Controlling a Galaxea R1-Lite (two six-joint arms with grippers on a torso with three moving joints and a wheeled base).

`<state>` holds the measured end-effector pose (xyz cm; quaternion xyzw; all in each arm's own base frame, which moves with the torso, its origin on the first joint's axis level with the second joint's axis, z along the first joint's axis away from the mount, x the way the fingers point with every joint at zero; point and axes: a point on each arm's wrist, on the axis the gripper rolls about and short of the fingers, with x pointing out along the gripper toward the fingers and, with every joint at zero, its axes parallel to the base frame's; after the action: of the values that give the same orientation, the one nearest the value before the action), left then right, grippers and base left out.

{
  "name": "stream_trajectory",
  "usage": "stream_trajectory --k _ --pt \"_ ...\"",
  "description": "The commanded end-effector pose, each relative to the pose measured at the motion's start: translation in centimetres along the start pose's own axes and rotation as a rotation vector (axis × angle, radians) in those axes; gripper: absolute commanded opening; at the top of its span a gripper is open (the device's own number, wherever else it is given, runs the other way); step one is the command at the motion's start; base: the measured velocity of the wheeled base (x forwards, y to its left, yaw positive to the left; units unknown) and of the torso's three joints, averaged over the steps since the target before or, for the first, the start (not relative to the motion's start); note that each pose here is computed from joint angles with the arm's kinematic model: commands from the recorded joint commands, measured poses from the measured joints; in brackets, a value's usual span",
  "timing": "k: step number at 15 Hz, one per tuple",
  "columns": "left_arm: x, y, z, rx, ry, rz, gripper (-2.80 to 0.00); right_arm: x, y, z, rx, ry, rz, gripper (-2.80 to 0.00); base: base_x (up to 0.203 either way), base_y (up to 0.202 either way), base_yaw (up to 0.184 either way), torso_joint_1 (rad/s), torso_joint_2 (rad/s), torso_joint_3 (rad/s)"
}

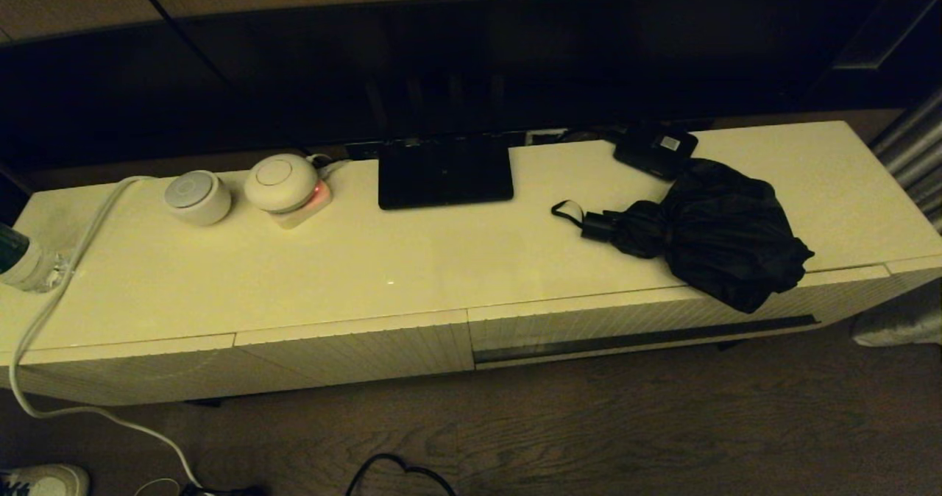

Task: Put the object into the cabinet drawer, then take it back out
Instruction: Open the drawer

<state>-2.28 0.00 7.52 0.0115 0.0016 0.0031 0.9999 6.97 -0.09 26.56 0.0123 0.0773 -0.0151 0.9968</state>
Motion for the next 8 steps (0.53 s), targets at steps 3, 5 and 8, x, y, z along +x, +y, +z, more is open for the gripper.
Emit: stream_trajectory --k 3,5,8 --pt "0.0 0.0 -0.1 0.000 0.003 0.001 -2.80 7.4 0.2 1.2 -0.005 0.181 -0.005 -2.80 0.000 0.000 0.000 0.000 0.00 0.000" --pt "0.0 0.0 -0.1 0.000 0.003 0.001 -2.80 9.5 0.3 1.2 -0.010 0.222 -0.002 -2.80 0.000 0.000 0.000 0.000 0.00 0.000" --pt "0.0 0.0 -0.1 0.000 0.003 0.001 -2.80 11.8 0.8 0.9 -0.033 0.275 0.020 -2.80 0.000 0.000 0.000 0.000 0.00 0.000"
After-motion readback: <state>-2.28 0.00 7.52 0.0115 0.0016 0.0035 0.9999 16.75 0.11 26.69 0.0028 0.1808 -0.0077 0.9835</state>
